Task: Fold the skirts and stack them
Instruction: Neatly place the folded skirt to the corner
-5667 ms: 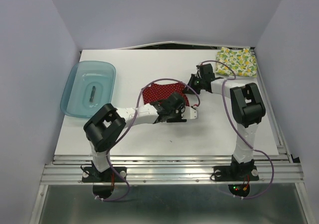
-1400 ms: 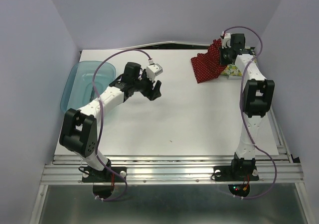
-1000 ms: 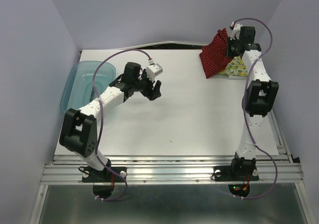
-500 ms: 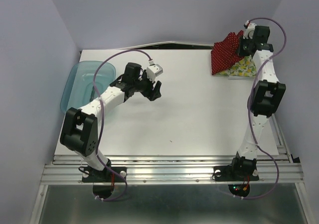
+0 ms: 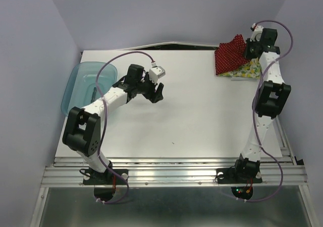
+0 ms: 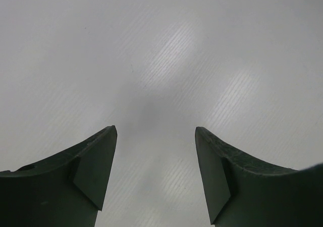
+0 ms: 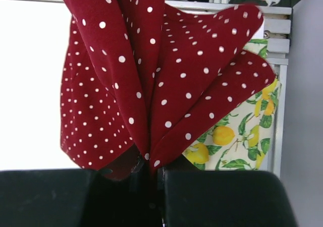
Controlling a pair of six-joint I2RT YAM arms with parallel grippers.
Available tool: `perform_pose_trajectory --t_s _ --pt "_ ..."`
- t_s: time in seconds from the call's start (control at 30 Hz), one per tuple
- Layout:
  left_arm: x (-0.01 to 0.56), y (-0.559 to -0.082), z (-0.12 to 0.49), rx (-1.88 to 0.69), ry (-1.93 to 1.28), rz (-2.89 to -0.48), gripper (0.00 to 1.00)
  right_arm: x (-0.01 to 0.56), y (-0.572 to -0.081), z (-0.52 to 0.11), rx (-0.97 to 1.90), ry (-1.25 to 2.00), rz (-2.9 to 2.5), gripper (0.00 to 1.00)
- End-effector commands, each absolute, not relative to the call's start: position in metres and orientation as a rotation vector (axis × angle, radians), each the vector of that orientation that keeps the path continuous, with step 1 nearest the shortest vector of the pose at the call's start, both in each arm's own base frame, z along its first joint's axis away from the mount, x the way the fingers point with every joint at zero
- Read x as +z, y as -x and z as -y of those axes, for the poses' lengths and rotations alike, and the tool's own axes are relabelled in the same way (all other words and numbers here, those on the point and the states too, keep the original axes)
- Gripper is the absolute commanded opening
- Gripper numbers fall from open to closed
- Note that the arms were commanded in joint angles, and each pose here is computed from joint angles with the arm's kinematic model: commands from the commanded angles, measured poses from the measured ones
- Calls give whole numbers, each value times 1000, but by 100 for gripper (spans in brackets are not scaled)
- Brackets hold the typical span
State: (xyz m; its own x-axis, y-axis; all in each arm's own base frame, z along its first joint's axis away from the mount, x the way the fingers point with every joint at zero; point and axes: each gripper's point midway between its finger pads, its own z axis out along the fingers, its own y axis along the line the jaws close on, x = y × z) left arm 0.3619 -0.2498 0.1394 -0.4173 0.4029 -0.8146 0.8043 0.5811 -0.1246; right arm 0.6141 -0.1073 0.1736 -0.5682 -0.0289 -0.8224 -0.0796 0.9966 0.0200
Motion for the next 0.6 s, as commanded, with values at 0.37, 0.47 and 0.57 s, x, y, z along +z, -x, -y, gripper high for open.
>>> perform_pose_trajectory --t_s 0.37,0.47,0.57 --pt "141 -368 254 -668 -979 -2038 74 151 -628 171 -112 108 -2111 1" --pt "143 -370 255 -668 -979 -2040 74 142 -628 184 -150 89 -2120 1" --pt "140 -370 255 -669 -982 -2048 74 131 -628 191 -186 72 -2137 8"
